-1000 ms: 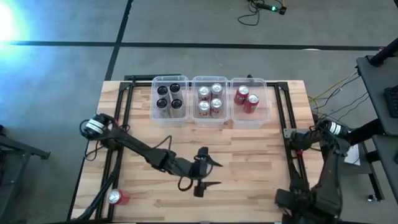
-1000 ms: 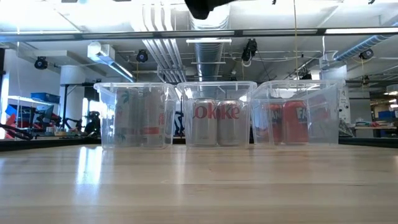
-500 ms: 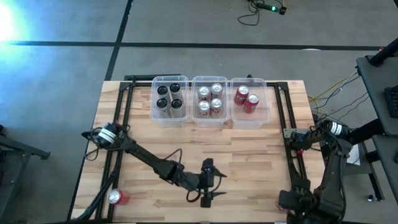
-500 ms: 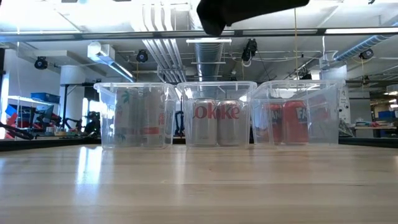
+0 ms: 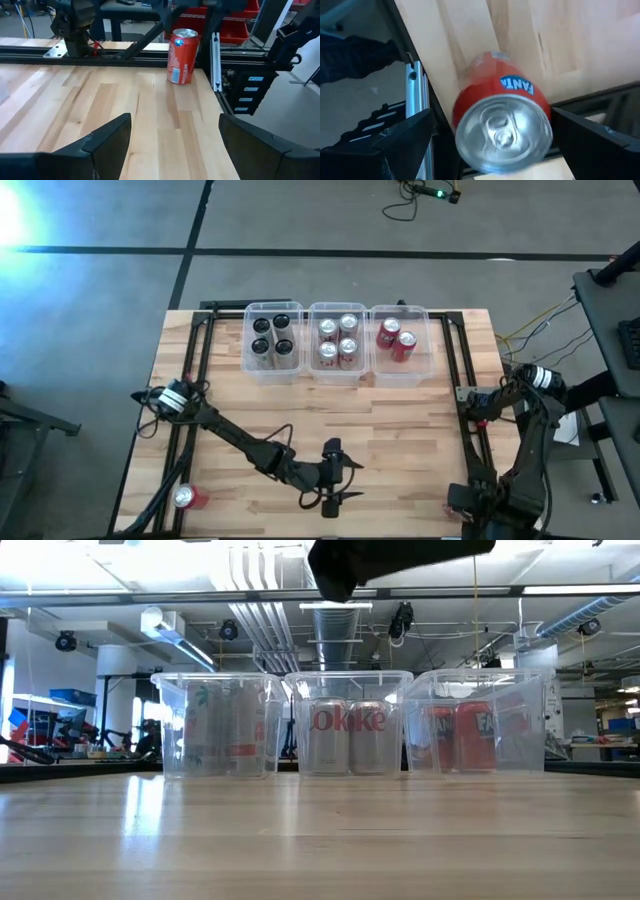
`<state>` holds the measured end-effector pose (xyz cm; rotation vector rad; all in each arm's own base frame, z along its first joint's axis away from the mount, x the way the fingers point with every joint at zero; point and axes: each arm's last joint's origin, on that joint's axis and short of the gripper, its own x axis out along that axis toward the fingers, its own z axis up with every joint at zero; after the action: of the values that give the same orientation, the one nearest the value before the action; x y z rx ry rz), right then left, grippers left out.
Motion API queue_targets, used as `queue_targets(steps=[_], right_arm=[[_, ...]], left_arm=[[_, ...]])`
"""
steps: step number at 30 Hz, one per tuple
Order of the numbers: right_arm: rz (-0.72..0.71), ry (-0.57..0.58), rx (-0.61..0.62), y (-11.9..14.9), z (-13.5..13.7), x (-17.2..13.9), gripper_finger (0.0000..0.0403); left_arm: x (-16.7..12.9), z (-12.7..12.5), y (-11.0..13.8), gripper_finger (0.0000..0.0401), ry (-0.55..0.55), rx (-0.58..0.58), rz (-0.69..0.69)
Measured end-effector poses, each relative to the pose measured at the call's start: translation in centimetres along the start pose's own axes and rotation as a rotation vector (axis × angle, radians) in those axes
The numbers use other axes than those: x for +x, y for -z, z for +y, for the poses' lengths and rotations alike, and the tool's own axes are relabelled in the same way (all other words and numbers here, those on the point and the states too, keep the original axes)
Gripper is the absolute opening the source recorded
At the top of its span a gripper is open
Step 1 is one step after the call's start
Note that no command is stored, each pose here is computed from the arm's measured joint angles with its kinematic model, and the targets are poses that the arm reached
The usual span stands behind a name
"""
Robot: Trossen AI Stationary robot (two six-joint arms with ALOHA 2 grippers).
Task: Sort soda cans
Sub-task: Put the right red soda can into the right transparent bin
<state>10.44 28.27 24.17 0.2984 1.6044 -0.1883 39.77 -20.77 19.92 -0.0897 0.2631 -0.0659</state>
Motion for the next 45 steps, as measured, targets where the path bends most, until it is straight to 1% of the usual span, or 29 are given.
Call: queue_targets(steps=[3, 7, 10, 14, 16, 18, 20, 24, 26, 29, 32, 37, 41, 45], right_arm=[[0.014, -0.016, -0.005, 0.0, -0.3, 1.3, 0.0384], [0.028, 0.007, -0.013, 0.0, -0.8, 2.2, 0.0379], [0.029, 0.008, -0.023, 0.0, -0.8, 2.3, 0.0356], [0.029, 0.006, -0.041, -0.2, -0.8, 2.3, 0.0308], [0.029, 0.007, -0.051, -0.6, -0.8, 2.1, 0.0295], [0.028, 0.003, -0.06, -1.4, -0.7, 1.5, 0.0295], [0.027, 0.016, -0.081, -2.6, -0.8, 0.5, 0.0295], [0.042, 0.087, -0.154, -6.0, -1.9, -2.7, 0.0295], [0.025, 0.121, -0.193, -8.0, -2.8, -4.7, 0.0295], [-0.04, 0.163, -0.252, -11.2, -4.4, -7.6, 0.0295], [-0.136, 0.151, -0.296, -14.6, -6.4, -9.9, 0.0295], [-0.219, 0.187, -0.311, -19.9, -11.3, -13.0, 0.0295], [-0.266, 0.198, -0.305, -23.0, -15.7, -15.2, 0.0295], [-0.284, 0.278, -0.28, -24.9, -20.2, -16.4, 0.0295]], left_arm=[[-0.3, -0.7, -0.9, 0.0286, 0.02, 0.0, -0.02], [-1.5, -2.0, -2.2, 0.0286, 0.05, 0.071, -0.021], [-2.2, -2.5, -2.6, 0.0286, 0.061, 0.112, -0.007], [-3.1, -2.1, -2.7, 0.0286, 0.049, 0.134, -0.009], [-3.7, -1.6, -2.3, 0.0286, 0.017, 0.14, -0.002], [-4.3, -0.8, -1.6, 0.0286, -0.013, 0.154, 0.018], [-4.9, 0.6, -0.5, 0.0286, -0.05, 0.142, 0.045], [-6.1, 4.0, 1.0, 0.0286, -0.116, 0.033, 0.076], [-6.7, 5.3, 1.8, 0.0286, -0.145, -0.013, 0.097], [-7.5, 6.7, 3.4, 0.0286, -0.168, -0.034, 0.116], [-8.1, 7.4, 4.9, 0.0286, -0.17, -0.051, 0.105], [-8.7, 8.1, 7.5, 0.0286, -0.173, -0.114, 0.102], [-8.7, 8.5, 9.4, 0.0286, -0.195, -0.152, 0.156], [-8.7, 8.4, 10.8, 0.0286, -0.195, -0.173, 0.196]])
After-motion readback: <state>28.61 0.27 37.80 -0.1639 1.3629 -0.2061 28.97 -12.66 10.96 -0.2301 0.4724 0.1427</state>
